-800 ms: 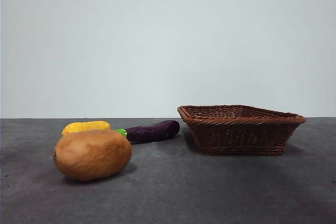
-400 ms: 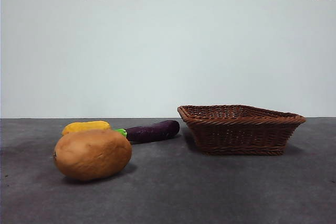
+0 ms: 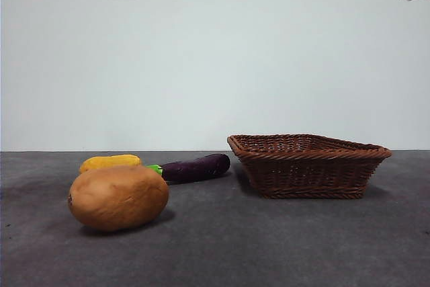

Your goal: Help me put the vegetables on the table into the basket

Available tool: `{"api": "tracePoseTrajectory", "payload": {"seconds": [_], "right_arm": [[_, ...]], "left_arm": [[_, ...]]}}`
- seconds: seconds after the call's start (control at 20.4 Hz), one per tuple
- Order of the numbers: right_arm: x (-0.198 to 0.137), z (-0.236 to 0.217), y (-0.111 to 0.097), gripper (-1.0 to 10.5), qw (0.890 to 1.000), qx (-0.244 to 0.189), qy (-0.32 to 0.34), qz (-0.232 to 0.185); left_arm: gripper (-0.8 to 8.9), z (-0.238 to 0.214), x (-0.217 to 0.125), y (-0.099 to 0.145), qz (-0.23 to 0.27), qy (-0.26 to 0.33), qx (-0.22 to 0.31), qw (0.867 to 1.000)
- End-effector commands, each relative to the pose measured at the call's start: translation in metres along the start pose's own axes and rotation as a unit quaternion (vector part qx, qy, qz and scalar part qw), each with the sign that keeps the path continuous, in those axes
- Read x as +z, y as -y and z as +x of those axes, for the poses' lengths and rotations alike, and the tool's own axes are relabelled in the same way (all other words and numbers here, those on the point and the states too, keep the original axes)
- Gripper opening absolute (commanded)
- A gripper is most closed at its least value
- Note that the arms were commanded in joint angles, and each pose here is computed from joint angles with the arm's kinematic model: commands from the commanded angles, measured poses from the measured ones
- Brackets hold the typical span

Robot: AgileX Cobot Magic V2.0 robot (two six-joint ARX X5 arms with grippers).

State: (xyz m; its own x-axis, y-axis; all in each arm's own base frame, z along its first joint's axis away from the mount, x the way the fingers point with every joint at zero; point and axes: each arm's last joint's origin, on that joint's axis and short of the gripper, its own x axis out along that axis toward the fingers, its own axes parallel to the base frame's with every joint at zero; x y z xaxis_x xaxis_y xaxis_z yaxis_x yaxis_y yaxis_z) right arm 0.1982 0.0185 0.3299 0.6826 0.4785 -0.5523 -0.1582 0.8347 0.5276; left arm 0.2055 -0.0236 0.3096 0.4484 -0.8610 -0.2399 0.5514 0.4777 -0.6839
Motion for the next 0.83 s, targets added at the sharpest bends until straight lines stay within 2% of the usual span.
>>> {"api": "tracePoseTrajectory", "payload": {"seconds": [0.05,0.1,0.15,0.25,0.34,0.54,0.83], "right_arm": [[0.016,0.022,0.006,0.1,0.999,-0.004,-0.038,0.003],[0.023,0.033,0.009,0.4,0.998,-0.009,-0.056,0.002],[0.032,0.045,0.013,1.5,0.997,-0.015,-0.076,0.002],[0.045,0.068,0.021,4.4,0.994,-0.023,-0.108,0.004],[0.058,0.092,0.029,6.1,0.99,-0.029,-0.135,0.004],[0.077,0.136,0.047,6.3,0.984,-0.038,-0.171,0.009],[0.092,0.19,0.073,6.3,0.979,-0.06,-0.196,-0.022]], "left_arm": [[-0.03,0.007,-0.003,-0.001,-0.002,-0.021,-0.01,1.0],[-0.03,0.01,-0.005,-0.002,0.001,-0.031,-0.01,0.999],[-0.03,0.013,-0.008,-0.001,0.005,-0.043,-0.011,0.999],[-0.03,0.018,-0.013,-0.001,0.01,-0.062,-0.008,0.998],[-0.03,0.023,-0.017,0.001,0.016,-0.075,0.012,0.997],[-0.03,0.03,-0.023,0.004,0.029,-0.091,0.048,0.994],[-0.03,0.036,-0.025,0.005,0.047,-0.099,0.061,0.992]]}}
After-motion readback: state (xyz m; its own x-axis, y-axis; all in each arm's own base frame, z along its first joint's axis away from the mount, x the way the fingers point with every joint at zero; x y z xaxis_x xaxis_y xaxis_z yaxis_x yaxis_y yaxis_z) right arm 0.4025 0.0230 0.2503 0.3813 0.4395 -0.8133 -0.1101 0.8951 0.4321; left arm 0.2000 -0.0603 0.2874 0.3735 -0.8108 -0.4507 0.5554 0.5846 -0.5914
